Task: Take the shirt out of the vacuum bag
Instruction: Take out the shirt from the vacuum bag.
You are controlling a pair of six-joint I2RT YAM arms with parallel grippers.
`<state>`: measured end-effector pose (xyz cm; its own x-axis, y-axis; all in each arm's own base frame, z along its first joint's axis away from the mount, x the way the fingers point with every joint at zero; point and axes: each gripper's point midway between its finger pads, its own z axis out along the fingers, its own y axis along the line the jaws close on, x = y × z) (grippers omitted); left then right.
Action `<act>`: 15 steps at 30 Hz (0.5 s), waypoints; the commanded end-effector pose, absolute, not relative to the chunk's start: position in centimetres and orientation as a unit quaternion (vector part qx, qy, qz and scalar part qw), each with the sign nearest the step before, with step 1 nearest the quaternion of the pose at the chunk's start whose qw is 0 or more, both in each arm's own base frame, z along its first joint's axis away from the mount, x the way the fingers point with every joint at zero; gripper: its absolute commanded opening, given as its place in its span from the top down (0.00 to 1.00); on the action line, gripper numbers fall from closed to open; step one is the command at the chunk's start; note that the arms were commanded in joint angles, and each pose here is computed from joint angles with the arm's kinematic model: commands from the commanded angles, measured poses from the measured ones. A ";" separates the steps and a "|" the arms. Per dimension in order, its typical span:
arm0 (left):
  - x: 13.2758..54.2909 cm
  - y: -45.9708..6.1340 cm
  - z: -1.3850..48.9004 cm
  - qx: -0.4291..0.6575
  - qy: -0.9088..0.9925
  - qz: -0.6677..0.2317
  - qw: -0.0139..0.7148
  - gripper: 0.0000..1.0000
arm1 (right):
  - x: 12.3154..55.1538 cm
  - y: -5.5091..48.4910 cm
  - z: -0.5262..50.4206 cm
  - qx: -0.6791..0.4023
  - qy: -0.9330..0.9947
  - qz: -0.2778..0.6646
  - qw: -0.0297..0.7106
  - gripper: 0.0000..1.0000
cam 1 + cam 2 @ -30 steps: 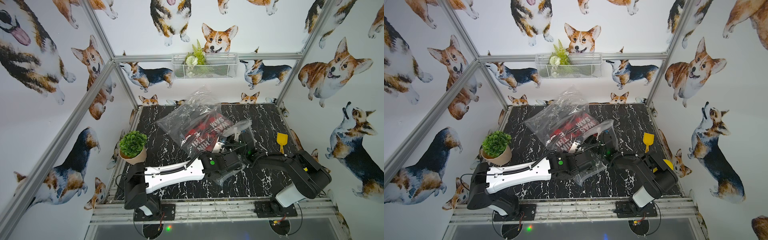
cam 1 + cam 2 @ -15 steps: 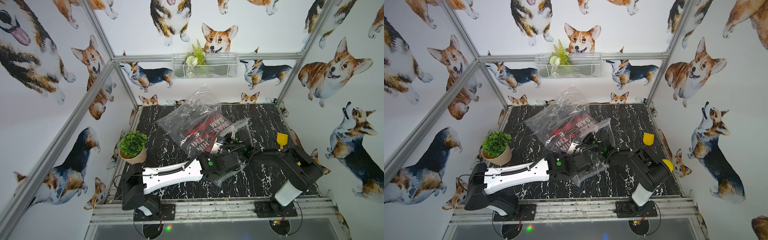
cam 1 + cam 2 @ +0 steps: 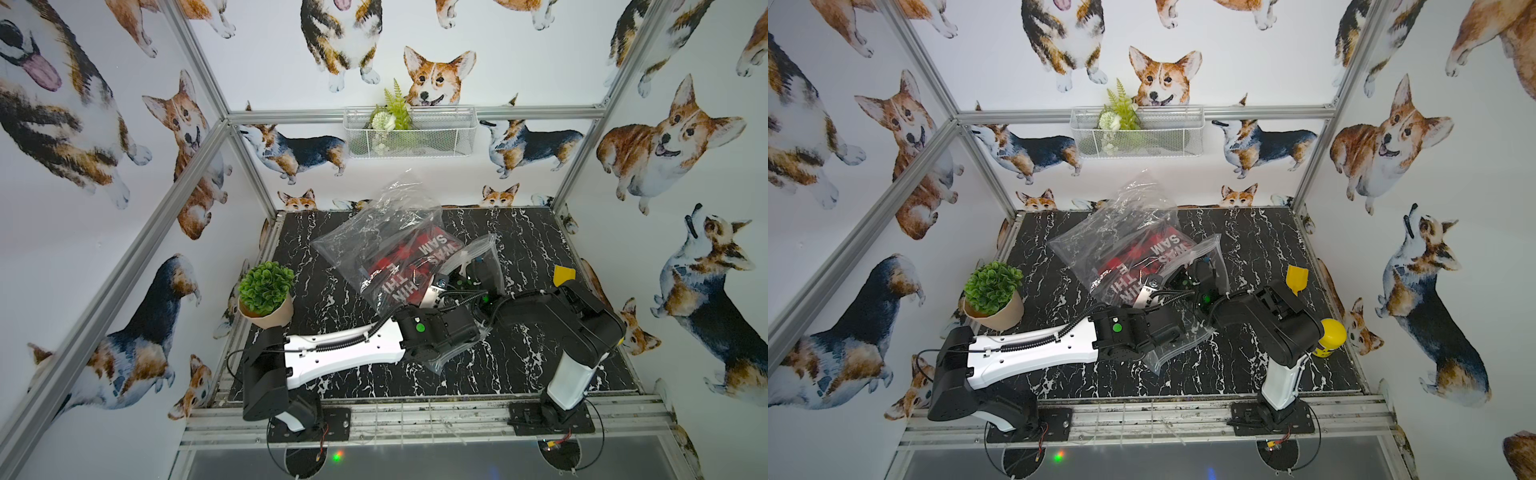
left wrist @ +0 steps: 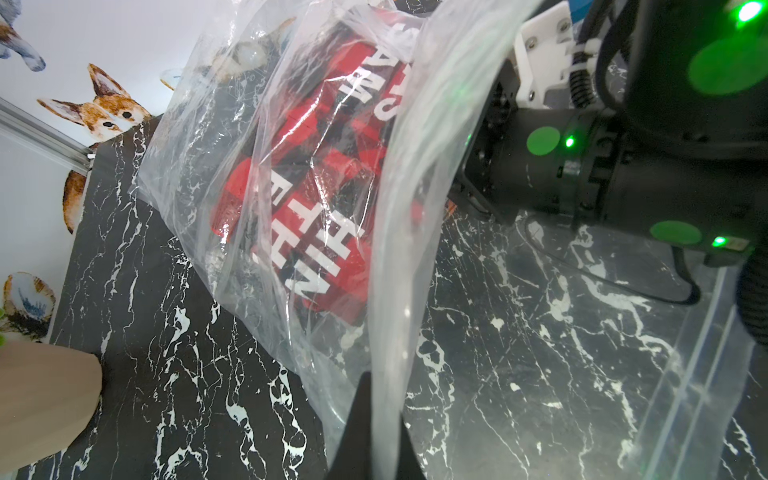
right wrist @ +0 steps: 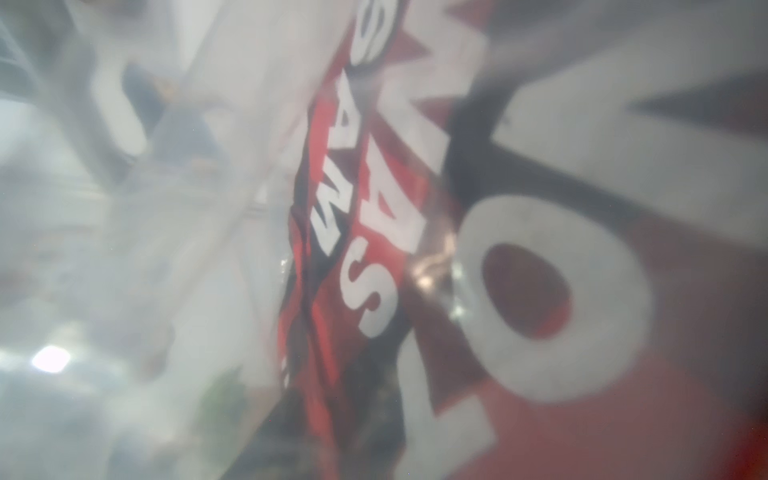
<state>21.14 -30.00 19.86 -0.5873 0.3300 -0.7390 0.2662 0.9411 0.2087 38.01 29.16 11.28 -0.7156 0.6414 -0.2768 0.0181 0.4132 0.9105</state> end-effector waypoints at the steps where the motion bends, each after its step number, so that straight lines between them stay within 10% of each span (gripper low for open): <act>1: 20.9 -29.8 19.5 0.154 0.895 0.031 0.418 1.00 | 39.0 28.9 11.9 0.243 0.774 0.494 0.313 0.39; 15: 20.9 -29.6 19.9 0.144 0.895 0.022 0.422 1.00 | 40.7 30.4 10.2 0.263 0.763 0.510 0.297 0.64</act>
<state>20.95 -29.92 19.71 -0.5967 0.3051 -0.7422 0.2623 0.9483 0.1789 40.11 30.13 9.40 -0.7057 0.6543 -0.2720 0.0484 0.4275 0.9027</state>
